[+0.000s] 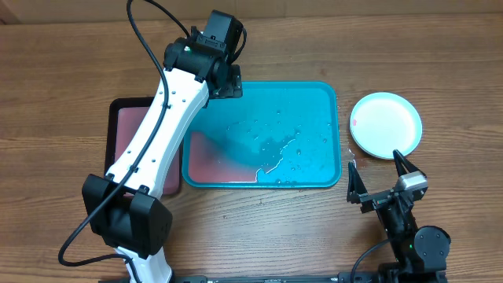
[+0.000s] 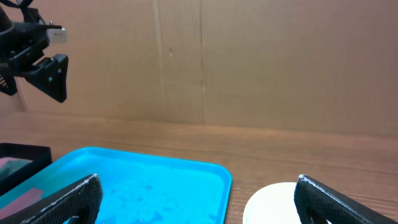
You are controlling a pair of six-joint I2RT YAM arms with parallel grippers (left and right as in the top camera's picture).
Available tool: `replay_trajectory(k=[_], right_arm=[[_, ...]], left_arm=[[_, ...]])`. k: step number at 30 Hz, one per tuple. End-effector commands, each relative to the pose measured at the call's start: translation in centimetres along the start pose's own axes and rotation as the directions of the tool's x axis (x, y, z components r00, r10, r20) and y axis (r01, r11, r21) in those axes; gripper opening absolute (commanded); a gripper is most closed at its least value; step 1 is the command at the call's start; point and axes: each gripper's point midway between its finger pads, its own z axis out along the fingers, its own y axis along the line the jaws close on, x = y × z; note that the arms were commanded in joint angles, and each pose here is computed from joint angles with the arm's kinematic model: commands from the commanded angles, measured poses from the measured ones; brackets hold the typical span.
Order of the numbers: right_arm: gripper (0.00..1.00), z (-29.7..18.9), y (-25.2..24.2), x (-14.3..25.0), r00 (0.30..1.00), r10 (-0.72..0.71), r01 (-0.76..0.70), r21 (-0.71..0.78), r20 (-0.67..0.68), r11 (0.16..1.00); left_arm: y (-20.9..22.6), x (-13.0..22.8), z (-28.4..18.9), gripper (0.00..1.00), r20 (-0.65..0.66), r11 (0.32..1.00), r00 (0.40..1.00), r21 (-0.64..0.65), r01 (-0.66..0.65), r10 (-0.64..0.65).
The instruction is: Clean dirty plates on tray and stack at the side
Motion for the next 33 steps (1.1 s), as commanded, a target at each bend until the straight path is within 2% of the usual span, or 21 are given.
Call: replay_trajectory(k=[1, 33], right_arm=[[1.00, 0.09, 0.13, 2.12, 0.999, 0.003, -0.004, -0.011, -0.043, 1.000], [1.00, 0.06, 0.14, 2.63, 0.998, 0.017, -0.018, -0.011, -0.064, 1.000]], left_arm=[[-0.03, -0.36, -0.65, 1.00, 0.016, 1.000, 1.000, 0.012, 0.003, -0.003], [-0.10, -0.18, -0.87, 1.00, 0.014, 1.000, 1.000, 0.013, -0.003, 0.003]])
